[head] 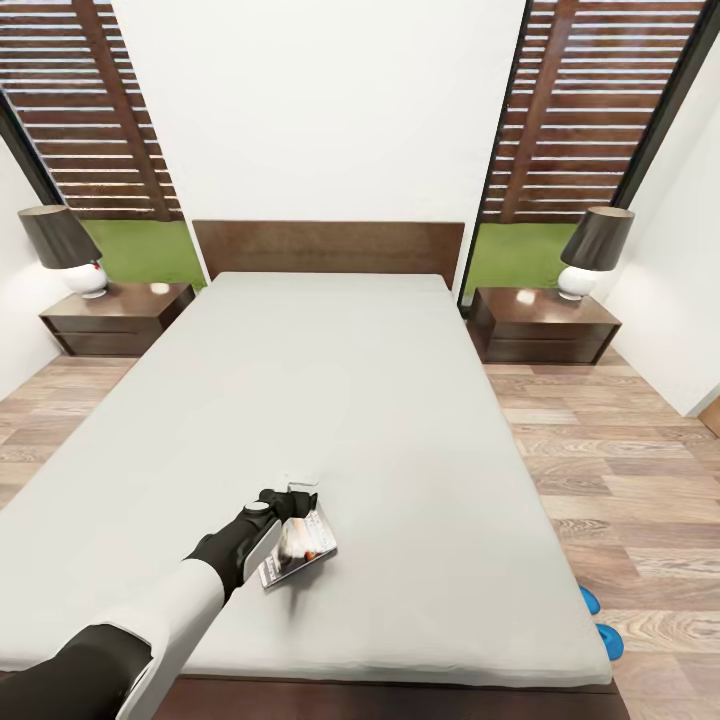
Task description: In the bedroom, move the book from the bed onto either nightstand, and place the two sandals side by side next to the bed.
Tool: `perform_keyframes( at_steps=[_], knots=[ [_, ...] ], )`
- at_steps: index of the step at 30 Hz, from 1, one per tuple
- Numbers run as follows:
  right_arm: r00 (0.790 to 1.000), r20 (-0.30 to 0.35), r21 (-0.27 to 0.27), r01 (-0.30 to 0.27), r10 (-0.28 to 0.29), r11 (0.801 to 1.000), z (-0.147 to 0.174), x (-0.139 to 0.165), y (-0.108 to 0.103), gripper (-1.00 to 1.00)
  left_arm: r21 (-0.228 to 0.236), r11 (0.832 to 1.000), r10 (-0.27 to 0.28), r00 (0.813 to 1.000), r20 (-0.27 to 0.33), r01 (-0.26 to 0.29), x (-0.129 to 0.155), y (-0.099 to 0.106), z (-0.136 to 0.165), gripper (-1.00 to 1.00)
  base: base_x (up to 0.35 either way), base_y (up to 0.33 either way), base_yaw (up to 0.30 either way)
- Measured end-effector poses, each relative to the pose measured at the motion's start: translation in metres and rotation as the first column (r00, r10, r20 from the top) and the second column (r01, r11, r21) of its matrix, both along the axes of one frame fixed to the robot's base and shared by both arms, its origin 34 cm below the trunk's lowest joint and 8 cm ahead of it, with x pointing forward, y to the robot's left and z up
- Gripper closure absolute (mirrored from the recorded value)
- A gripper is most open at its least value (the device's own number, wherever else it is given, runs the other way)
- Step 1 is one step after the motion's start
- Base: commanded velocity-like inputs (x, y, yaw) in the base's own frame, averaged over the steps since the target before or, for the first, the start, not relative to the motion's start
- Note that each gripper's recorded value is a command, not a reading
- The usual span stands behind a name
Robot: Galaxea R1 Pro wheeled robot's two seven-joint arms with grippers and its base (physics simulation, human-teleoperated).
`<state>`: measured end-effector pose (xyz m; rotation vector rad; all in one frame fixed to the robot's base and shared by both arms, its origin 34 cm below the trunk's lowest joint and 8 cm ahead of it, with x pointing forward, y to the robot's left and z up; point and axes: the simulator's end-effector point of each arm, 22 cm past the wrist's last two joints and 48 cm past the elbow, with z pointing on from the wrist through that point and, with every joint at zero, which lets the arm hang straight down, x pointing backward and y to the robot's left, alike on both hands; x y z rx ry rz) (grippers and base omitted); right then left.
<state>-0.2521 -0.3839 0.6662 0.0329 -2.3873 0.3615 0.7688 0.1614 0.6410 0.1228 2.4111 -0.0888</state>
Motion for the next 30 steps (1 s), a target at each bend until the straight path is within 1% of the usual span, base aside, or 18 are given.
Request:
perform_keyframes(
  at_steps=[8, 27, 28, 30],
  knots=[
    [1.0, -0.012, 0.009, 0.007, -0.007, 1.0, 0.002, -0.004, 0.007, -1.0, -0.001, 1.0, 0.0, 1.0, -0.001, 0.0, 0.0, -0.001, -0.001, -1.0, 0.0, 0.0, 0.0],
    [0.999, -0.043, 0.019, 0.009, -0.008, 1.0, 0.012, -0.01, 0.01, -1.0, -0.002, 1.0, -0.001, 1.0, -0.023, 0.001, -0.005, -0.001, -0.014, -1.0, 0.0, 0.0, 0.0],
    [0.999, -0.032, 0.029, 0.015, -0.014, 0.999, 0.007, -0.007, 0.015, -1.0, 0.008, 1.0, 0.007, 1.0, -0.028, -0.007, -0.004, 0.005, -0.015, -1.0, 0.0, 0.0, 0.0],
    [1.0, -0.012, 0.039, 0.017, -0.017, 0.999, -0.001, 0.001, 0.019, -1.0, 0.022, 1.0, 0.019, 0.999, -0.038, -0.018, -0.002, 0.016, -0.015, -1.0, 0.0, 0.0, 0.0]
  ],
)
